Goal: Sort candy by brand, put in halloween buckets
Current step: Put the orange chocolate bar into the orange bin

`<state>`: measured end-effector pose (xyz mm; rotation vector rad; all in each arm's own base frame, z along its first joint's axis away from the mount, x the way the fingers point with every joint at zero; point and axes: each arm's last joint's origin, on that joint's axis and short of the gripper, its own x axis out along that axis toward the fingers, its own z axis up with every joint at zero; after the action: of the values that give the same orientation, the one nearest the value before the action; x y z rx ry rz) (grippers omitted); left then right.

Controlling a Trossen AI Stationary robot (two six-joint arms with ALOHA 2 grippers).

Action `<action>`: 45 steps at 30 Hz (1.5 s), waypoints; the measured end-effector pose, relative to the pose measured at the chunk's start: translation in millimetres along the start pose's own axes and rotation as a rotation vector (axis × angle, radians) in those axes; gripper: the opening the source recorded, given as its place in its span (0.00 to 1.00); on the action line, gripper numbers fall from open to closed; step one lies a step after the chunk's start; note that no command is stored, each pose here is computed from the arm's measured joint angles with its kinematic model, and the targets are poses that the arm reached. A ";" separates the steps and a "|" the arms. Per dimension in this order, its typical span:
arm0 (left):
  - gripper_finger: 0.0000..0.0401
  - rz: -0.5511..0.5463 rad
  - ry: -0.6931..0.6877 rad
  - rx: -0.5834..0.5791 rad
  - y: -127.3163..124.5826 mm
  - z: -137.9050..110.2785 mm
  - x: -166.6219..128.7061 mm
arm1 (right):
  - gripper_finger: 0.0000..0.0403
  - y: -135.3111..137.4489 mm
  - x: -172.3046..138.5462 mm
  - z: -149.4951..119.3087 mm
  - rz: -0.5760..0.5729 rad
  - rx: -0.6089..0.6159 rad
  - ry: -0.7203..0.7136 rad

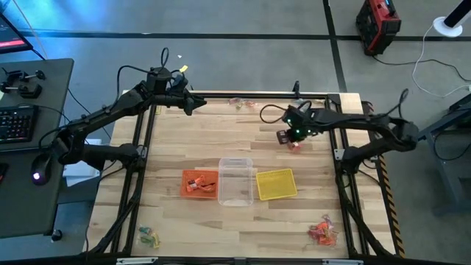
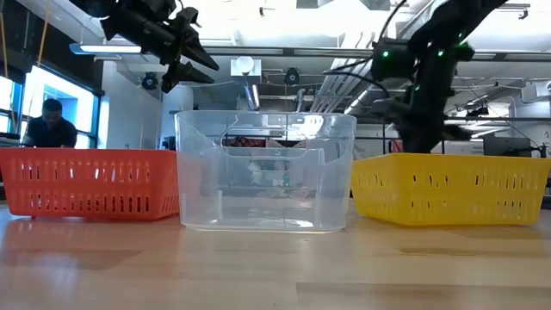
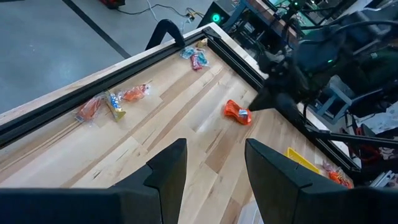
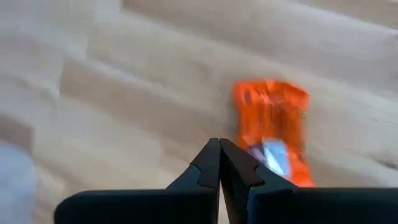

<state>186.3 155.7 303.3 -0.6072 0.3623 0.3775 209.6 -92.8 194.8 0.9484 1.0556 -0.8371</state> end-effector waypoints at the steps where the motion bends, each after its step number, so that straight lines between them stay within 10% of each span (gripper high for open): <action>1: 0.38 0.000 0.000 0.000 0.0 0.0 0.0 | 0.00 -0.1 -4.4 -1.3 0.011 -0.015 0.011; 16: 0.38 0.000 0.000 0.000 0.1 0.0 0.0 | 0.58 -9.6 33.3 1.3 -0.093 -0.263 0.252; 22: 0.38 0.000 0.000 -0.002 0.2 -0.1 0.1 | 0.66 -16.6 51.5 6.2 -0.174 -0.203 0.290; 30: 0.38 0.001 0.000 -0.003 0.2 -0.1 0.1 | 0.62 -18.9 51.2 8.1 -0.266 -0.215 0.230; 39: 0.38 0.007 -0.002 -0.002 0.4 0.0 0.1 | 0.06 -17.5 44.9 2.2 -0.318 -0.269 0.232; 45: 0.38 0.050 -0.018 -0.002 1.7 0.5 0.1 | 0.02 -0.8 6.0 10.6 -0.229 -0.334 0.151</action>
<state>185.8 157.3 302.9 -0.5968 0.3609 0.4312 214.0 -103.5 191.1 0.6219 1.4049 -0.7514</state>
